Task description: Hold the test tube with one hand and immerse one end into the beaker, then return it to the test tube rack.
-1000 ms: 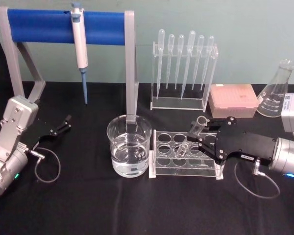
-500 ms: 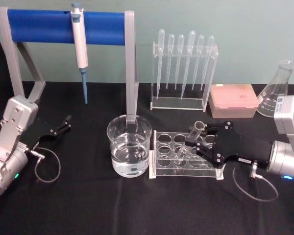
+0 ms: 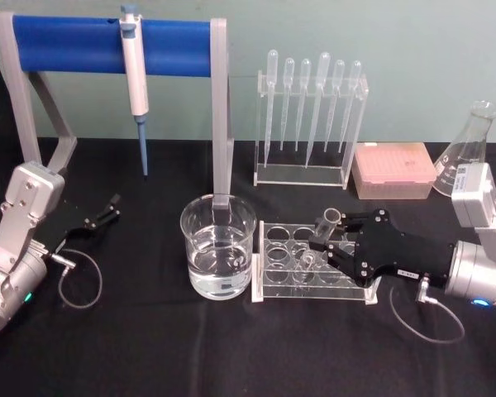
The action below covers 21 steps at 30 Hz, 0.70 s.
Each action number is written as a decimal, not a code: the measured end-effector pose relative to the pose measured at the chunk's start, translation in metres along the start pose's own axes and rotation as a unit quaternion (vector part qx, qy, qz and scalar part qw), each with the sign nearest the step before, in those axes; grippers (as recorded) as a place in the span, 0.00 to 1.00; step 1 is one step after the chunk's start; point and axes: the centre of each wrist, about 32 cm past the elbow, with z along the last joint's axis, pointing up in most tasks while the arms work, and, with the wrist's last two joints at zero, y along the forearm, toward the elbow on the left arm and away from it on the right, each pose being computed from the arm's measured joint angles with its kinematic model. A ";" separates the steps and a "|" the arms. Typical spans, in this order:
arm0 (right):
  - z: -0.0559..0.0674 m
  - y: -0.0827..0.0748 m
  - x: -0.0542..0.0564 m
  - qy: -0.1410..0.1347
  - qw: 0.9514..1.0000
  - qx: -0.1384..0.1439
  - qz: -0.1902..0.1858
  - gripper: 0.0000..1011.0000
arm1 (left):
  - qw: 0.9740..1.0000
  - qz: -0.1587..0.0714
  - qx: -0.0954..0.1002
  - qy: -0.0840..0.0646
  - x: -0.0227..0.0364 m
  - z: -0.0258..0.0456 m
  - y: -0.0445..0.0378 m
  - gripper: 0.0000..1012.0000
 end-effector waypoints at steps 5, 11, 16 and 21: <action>0.000 0.000 0.000 0.000 1.000 0.000 0.000 0.23 | 1.000 0.000 0.000 0.000 0.0000 0.0000 0.0000 0.99; 0.000 0.000 0.000 -0.001 1.000 0.001 0.000 0.23 | 1.000 0.000 0.000 0.000 0.0000 0.0000 0.0000 0.99; 0.000 0.000 0.000 -0.001 1.000 0.001 0.001 0.35 | 1.000 0.000 0.000 0.000 0.0000 0.0000 0.0000 0.99; 0.000 0.000 0.000 -0.001 1.000 0.001 0.001 0.48 | 1.000 0.000 0.000 0.000 0.0000 0.0000 0.0000 0.99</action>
